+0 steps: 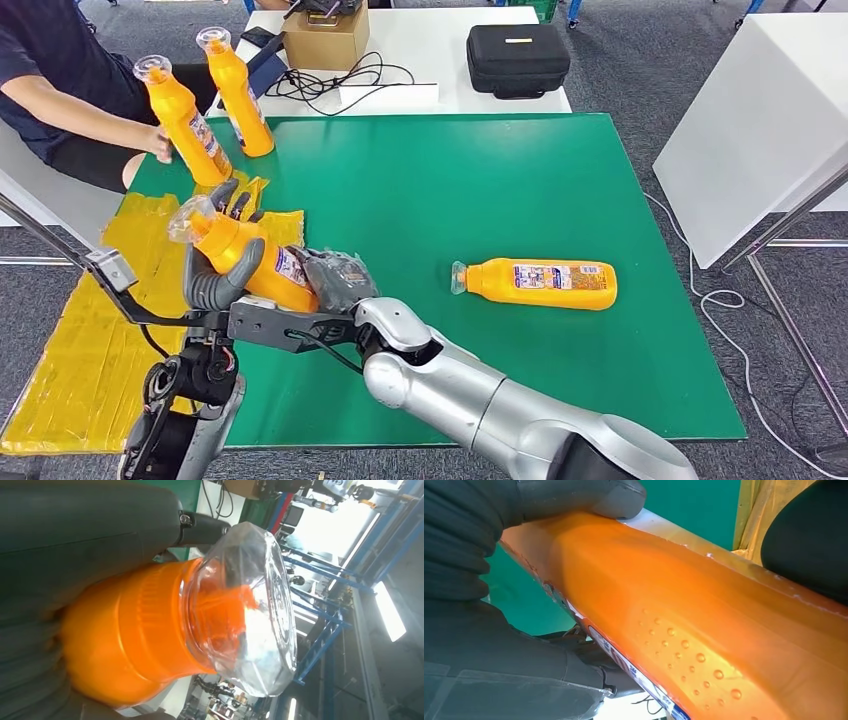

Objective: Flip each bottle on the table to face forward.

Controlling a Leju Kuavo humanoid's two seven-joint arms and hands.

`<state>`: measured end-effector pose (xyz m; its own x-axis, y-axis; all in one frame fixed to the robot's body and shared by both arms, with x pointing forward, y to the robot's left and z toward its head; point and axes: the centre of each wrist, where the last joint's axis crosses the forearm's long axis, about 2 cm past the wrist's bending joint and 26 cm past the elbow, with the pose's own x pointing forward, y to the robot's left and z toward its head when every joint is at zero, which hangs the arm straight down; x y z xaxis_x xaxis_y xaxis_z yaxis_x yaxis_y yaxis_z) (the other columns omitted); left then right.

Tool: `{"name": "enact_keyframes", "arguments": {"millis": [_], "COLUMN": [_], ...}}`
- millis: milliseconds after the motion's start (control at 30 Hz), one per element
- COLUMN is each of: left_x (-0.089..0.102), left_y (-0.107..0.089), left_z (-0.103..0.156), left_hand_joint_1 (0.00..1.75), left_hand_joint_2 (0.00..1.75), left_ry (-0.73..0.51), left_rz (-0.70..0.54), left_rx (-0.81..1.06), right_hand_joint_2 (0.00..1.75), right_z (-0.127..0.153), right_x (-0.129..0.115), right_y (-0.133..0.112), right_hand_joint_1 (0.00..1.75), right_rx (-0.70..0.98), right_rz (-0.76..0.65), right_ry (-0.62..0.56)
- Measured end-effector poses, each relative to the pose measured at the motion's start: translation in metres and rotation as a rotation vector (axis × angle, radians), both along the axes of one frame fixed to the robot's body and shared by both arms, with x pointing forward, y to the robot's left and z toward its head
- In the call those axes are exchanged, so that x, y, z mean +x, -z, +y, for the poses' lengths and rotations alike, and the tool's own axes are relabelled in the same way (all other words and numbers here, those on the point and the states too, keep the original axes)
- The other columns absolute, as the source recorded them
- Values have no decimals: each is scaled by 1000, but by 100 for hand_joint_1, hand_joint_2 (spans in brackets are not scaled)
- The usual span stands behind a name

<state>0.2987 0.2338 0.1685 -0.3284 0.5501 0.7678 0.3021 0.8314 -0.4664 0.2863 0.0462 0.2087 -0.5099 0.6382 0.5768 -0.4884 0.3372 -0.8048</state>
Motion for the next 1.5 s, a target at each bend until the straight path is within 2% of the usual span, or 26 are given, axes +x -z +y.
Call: {"name": "enact_keyframes", "arguments": {"millis": [300, 433, 567, 700, 900, 1300, 1333, 1433, 1467, 1500], "left_x": [1, 2, 2, 1, -7, -12, -12, -15, -16, -17], "left_y": [2, 3, 4, 8, 16, 21, 22, 23, 24, 24], "left_z": [-2, -3, -4, -8, -12, -12, -12, -11, -10, -10], "left_hand_joint_1": [0, 0, 0, 0, 0, 1, 30, 159, 174, 175], "left_hand_joint_2": [175, 0, 0, 175, 175, 175, 175, 175, 175, 175], "left_ry": [44, 91, 120, 146, 180, 185, 184, 177, 175, 172], "left_rz": [18, 32, 44, 61, 81, 95, 97, 100, 100, 101], "left_rx": [12, 15, 17, 21, 17, 13, 15, 19, 18, 17], "right_hand_joint_2": [175, 175, 175, 175, 175, 175, 175, 175, 175, 175], "right_z": [-3, -6, -9, -10, -10, -5, -5, -5, -4, -4], "right_x": [4, 8, 12, 14, 14, 7, 7, 5, 4, 3], "right_y": [3, 6, 7, 6, 5, 1, 2, 4, 4, 5], "right_hand_joint_1": [175, 175, 175, 175, 175, 175, 175, 175, 175, 175], "right_rx": [2, 12, 18, 25, 22, 30, 30, 30, 30, 29], "right_rz": [5, -12, -35, -65, -100, -64, -60, -53, -51, -49], "right_ry": [17, 25, 38, 54, 81, 81, 78, 70, 68, 65]}}
